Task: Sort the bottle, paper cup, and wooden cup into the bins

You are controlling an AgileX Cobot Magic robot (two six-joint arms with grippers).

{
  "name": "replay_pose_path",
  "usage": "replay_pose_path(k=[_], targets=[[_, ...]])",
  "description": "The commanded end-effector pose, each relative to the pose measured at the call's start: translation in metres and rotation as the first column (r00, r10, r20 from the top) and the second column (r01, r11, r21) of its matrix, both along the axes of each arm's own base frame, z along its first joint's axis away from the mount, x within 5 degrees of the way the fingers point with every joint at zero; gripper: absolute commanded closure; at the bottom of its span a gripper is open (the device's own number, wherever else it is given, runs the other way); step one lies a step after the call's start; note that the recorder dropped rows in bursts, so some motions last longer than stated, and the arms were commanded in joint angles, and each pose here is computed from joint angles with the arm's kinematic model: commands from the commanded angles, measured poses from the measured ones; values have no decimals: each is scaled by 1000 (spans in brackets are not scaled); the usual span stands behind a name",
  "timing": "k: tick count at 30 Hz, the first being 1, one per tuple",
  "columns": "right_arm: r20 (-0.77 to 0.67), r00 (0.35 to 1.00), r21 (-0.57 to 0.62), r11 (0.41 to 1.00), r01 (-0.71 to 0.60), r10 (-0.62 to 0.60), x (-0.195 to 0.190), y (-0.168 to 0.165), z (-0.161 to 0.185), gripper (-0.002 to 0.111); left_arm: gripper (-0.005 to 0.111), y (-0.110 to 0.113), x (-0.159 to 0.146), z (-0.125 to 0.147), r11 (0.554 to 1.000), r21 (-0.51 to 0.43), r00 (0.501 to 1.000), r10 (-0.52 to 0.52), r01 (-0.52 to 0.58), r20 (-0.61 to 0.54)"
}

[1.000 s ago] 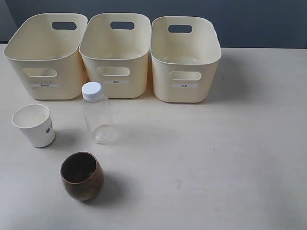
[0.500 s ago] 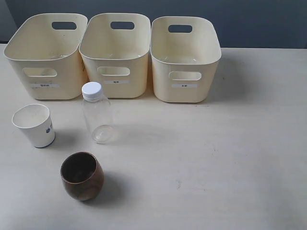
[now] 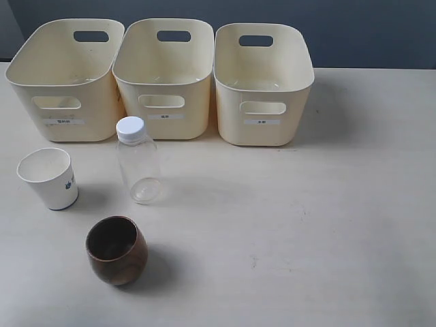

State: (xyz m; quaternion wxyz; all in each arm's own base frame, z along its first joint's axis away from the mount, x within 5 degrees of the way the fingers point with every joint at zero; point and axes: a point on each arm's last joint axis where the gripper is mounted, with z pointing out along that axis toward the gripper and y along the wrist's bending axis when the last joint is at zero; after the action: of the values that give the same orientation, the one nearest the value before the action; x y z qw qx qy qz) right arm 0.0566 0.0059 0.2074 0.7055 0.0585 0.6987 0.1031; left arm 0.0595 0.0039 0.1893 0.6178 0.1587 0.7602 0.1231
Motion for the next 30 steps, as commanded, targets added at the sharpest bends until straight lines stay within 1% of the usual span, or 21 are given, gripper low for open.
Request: replay_pose_path(k=[1,2,6,9,11,12,13,14,17,18,19,20,21,22,23,25,26,27,29,30], targets=[[38,999,203,979,31,-39,0,-4,4,109,107,0,0,-1,1000,-4,1000,-3,3,-3],[39,998,220,975,32,-41,0,-4,4,109,107,0,0,-1,1000,-4,1000,-3,3,-3],[35,999,219,975,26,-35,0,-3,4,109,107,0,0,-1,1000,-4,1000,-3,3,-3],[21,1000,260,966,2,-8,0,-1,3,109,107,0,0,-1,1000,-4,1000,-3,3,-3],[75,997,239,971,-17,-1,-4,0,22,109,107,0,0,-1,1000,-4,1000,-3,3,-3],[129,992,218,975,-35,6,-8,0,41,109,107,0,0,-1,1000,-4,1000,-3,3,-3],[151,988,200,979,-47,16,-11,1,49,109,107,0,0,-1,1000,-4,1000,-3,3,-3],[187,981,168,983,-79,47,-16,4,66,109,107,0,0,-1,1000,-4,1000,-3,3,-3],[172,976,71,987,-146,132,-15,12,98,109,107,0,0,-1,1000,-4,1000,-3,3,-3],[150,977,51,985,-163,154,-11,14,104,109,107,0,0,-1,1000,-4,1000,-3,3,-3],[109,972,7,978,-209,207,-1,19,120,109,107,0,0,-1,1000,-4,1000,-3,3,-3],[74,960,-56,963,-265,269,10,24,133,109,107,0,0,-1,1000,-4,1000,-3,3,-3],[52,948,-84,948,-308,312,17,28,140,109,107,0,0,-1,1000,-4,1000,-3,3,-3],[6,909,-122,903,-412,416,30,37,151,109,107,0,0,-1,1000,-4,1000,-3,3,-3],[-19,871,-141,861,-489,491,41,43,159,109,107,0,0,-1,1000,-4,1000,-3,3,-3],[-84,805,-138,793,-594,588,63,51,165,109,107,0,0,-1,1000,-4,1000,-3,3,-3],[-121,760,-158,744,-650,638,77,57,167,109,107,0,0,-1,1000,-4,1000,-3,3,-3],[-138,740,-166,721,-673,659,84,59,167,109,107,0,0,-1,1000,-4,1000,-3,3,-3],[-186,664,-184,638,-747,724,103,74,162,109,107,0,0,-1,1000,-4,1000,-3,3,-3],[-195,632,-200,600,-774,750,105,81,161,109,107,0,0,-1,1000,-4,1000,-3,3,-3]])
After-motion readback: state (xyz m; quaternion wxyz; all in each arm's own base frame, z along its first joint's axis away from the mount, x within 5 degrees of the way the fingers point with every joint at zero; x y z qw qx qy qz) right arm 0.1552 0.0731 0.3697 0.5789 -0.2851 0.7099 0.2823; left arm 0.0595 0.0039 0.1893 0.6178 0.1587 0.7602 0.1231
